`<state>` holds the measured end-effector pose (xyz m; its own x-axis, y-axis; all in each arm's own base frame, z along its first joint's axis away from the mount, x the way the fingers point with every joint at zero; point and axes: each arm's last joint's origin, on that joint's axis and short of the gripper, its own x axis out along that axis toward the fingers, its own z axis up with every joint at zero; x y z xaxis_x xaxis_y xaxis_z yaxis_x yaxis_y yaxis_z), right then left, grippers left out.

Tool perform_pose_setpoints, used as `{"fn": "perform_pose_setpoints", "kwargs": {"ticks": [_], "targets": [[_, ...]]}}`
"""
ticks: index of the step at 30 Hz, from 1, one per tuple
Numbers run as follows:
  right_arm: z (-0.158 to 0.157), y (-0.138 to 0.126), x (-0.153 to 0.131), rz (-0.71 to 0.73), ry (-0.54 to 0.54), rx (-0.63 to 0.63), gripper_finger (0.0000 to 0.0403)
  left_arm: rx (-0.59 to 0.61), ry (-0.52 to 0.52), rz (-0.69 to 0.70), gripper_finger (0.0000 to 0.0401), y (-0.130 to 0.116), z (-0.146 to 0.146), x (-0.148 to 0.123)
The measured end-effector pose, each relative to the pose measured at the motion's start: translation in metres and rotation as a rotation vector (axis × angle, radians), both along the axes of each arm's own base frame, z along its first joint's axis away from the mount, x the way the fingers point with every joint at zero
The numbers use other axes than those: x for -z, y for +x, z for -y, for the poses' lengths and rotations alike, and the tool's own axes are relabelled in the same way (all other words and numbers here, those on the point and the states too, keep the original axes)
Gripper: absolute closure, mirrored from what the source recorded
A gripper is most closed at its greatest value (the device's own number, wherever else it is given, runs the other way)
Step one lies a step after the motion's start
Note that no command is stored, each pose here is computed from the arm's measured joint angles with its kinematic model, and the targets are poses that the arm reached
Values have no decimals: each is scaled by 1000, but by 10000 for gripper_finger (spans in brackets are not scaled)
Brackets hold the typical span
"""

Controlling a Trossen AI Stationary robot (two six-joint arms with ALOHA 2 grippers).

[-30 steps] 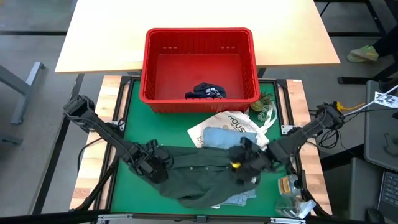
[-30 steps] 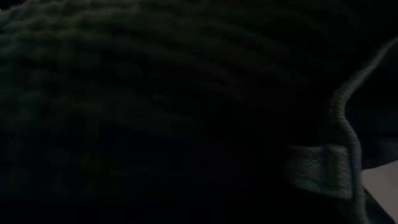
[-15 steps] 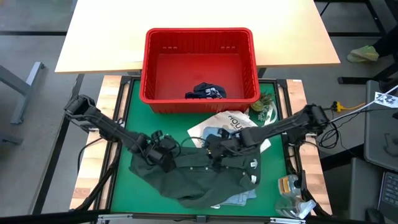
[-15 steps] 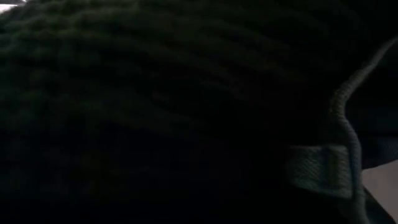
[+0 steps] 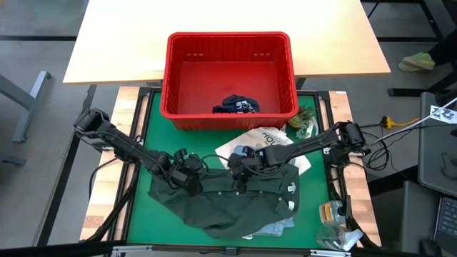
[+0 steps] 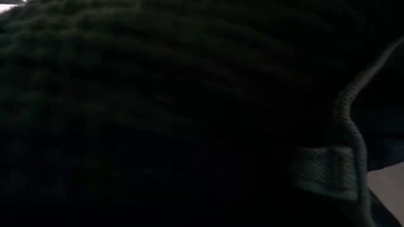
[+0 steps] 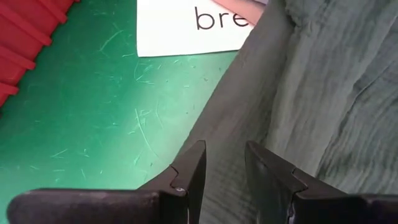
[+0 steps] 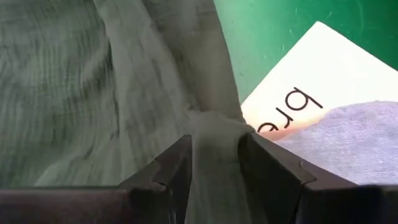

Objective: Fold Laundry from Bin
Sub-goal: Fold the green polo shirt

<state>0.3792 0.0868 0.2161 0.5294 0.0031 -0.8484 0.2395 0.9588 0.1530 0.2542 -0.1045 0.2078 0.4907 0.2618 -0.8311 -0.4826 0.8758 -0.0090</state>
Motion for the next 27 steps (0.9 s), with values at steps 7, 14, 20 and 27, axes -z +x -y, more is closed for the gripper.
{"fn": "perform_pose_setpoints", "kwargs": {"ticks": [7, 14, 20, 27], "targets": [[-2, 2, 4, -8, 12, -18, 305, 0, 1, 0, 296, 0, 0, 0], [-5, 1, 4, -24, 89, -56, 386, -1, 1, 0, 296, 0, 0, 0], [-24, -3, 2, -23, 137, -121, 395, -2, 1, 1, 296, 0, 0, 0], [-66, -18, 1, -68, 289, -216, 396, -2, 2, 2, 296, 0, 0, 0]]}}
